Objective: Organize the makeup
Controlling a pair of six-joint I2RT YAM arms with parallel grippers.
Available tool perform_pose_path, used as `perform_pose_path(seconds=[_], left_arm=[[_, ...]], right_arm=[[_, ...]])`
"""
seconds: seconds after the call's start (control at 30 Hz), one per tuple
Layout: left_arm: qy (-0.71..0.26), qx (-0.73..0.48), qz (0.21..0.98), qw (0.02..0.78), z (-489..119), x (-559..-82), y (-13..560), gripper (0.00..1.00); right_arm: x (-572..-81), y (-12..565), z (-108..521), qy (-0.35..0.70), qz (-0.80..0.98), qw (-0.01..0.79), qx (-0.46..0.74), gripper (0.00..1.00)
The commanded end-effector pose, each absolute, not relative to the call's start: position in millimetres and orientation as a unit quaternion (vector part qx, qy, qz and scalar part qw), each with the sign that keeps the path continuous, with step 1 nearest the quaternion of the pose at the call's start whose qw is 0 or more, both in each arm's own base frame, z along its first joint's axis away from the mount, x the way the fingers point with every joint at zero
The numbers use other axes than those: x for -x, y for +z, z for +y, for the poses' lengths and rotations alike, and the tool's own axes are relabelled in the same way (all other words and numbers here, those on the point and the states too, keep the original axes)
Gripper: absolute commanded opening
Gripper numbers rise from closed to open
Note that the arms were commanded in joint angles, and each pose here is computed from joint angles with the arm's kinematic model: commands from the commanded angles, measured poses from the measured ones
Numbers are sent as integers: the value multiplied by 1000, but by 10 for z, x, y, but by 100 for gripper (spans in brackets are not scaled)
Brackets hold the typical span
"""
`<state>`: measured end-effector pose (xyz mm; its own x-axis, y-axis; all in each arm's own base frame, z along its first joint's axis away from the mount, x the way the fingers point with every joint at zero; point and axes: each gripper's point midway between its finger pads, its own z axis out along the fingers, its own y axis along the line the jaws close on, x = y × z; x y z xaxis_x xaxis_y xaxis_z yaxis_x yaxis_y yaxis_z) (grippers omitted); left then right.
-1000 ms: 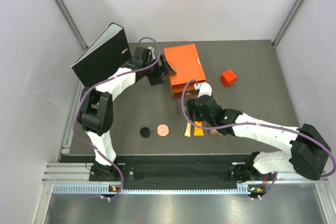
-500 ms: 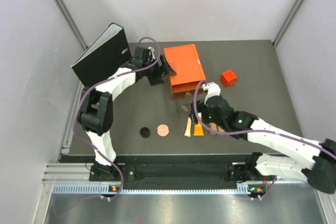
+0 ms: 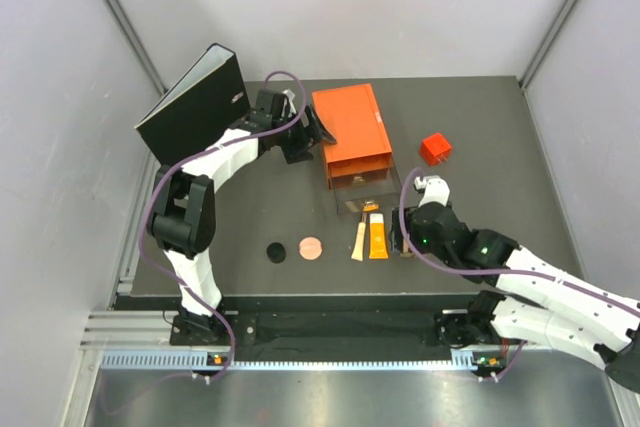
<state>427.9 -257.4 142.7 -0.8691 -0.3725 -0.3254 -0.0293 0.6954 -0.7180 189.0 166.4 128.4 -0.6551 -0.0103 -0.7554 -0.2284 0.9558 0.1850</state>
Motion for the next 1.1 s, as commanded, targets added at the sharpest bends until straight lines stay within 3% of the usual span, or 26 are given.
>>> perform_pose_path(seconds=[0.0, 0.33, 0.47, 0.77, 0.83, 1.07], left_arm=[[-368, 104, 897, 223, -2560, -4260, 1323, 91], [-364, 100, 900, 217, -2530, -4178, 1267, 92], [-361, 102, 902, 216, -2517, -4161, 1240, 92], [-360, 103, 903, 209, -2530, -4173, 1187, 92], [-360, 103, 903, 209, -2536, -4189, 1173, 92], [-366, 101, 902, 206, -2570, -4231, 1188, 92]], right_arm=[[-1911, 1175, 1502, 100, 913, 396, 14, 82], [-2209, 782, 1051, 81, 936, 333, -78, 81], [-2254, 698, 1048, 79, 944, 313, -72, 75], [-2232, 589, 1112, 92, 947, 301, -64, 74], [-2221, 543, 1102, 86, 950, 293, -65, 70], [-2210, 403, 1082, 67, 959, 267, -74, 41]])
